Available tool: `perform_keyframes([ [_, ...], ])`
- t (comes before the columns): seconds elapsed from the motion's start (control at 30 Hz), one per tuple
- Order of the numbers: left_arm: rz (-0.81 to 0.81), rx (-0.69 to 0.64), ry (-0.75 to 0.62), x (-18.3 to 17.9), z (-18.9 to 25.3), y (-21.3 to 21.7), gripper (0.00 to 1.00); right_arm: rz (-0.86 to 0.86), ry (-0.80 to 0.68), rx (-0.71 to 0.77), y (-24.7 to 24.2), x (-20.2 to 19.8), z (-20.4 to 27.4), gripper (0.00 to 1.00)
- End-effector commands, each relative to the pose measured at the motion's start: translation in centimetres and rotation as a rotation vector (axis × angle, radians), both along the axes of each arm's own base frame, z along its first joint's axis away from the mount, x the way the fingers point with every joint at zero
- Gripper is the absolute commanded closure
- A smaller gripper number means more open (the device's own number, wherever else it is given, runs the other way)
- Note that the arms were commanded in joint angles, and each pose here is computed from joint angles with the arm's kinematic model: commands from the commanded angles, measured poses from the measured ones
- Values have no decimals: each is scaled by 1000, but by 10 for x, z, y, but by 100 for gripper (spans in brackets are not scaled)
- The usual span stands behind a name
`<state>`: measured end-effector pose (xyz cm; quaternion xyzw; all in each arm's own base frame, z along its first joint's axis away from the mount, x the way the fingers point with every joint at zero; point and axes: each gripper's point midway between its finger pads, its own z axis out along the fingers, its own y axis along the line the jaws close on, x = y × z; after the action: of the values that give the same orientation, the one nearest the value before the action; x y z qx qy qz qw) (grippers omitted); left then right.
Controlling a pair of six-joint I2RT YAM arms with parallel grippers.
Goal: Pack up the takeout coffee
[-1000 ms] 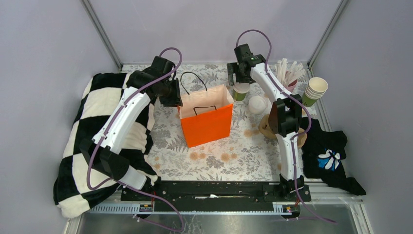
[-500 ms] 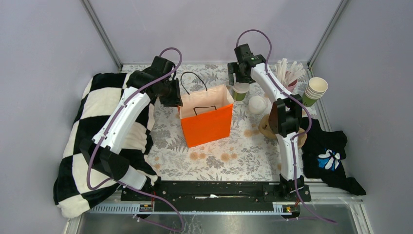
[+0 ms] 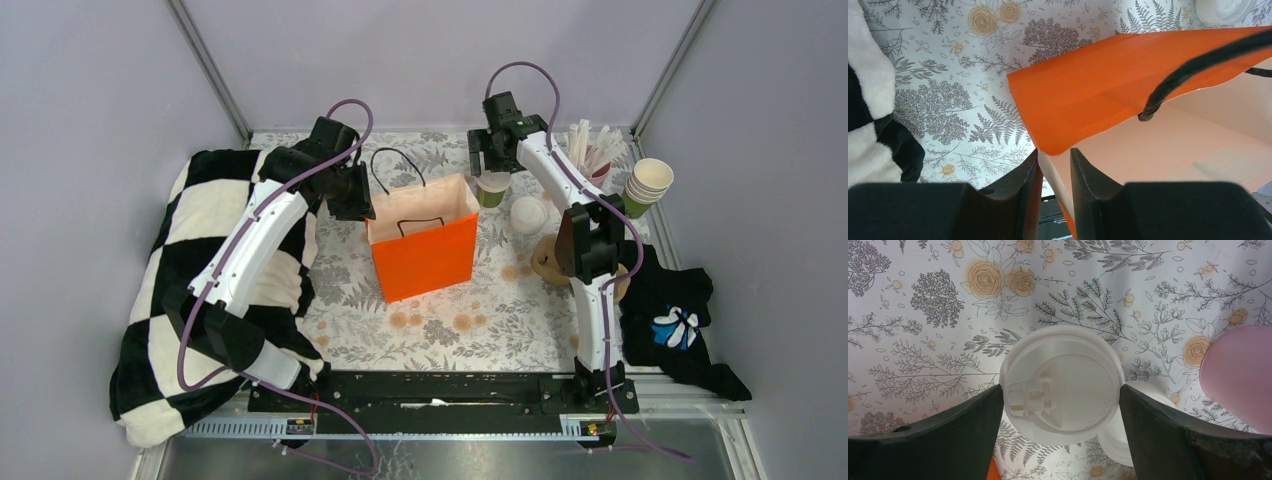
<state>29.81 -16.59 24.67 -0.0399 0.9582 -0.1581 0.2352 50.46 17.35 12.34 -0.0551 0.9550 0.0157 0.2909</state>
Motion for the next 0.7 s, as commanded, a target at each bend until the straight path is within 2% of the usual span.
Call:
perform_keyframes([
  [0.0, 2, -36, -44, -3, 14, 0, 70, 2, -3, -11, -6, -7, 10, 10],
  [0.33, 5, -39, -44, -4, 14, 0, 70, -9, -6, -44, -12, -7, 7, 15],
  [0.47, 6, -39, -42, -4, 13, 0, 70, -15, -26, -36, -12, -6, 16, 18],
  [0.67, 9, -45, -50, -3, 16, 0, 69, -26, -63, -16, -12, -6, 35, 19],
])
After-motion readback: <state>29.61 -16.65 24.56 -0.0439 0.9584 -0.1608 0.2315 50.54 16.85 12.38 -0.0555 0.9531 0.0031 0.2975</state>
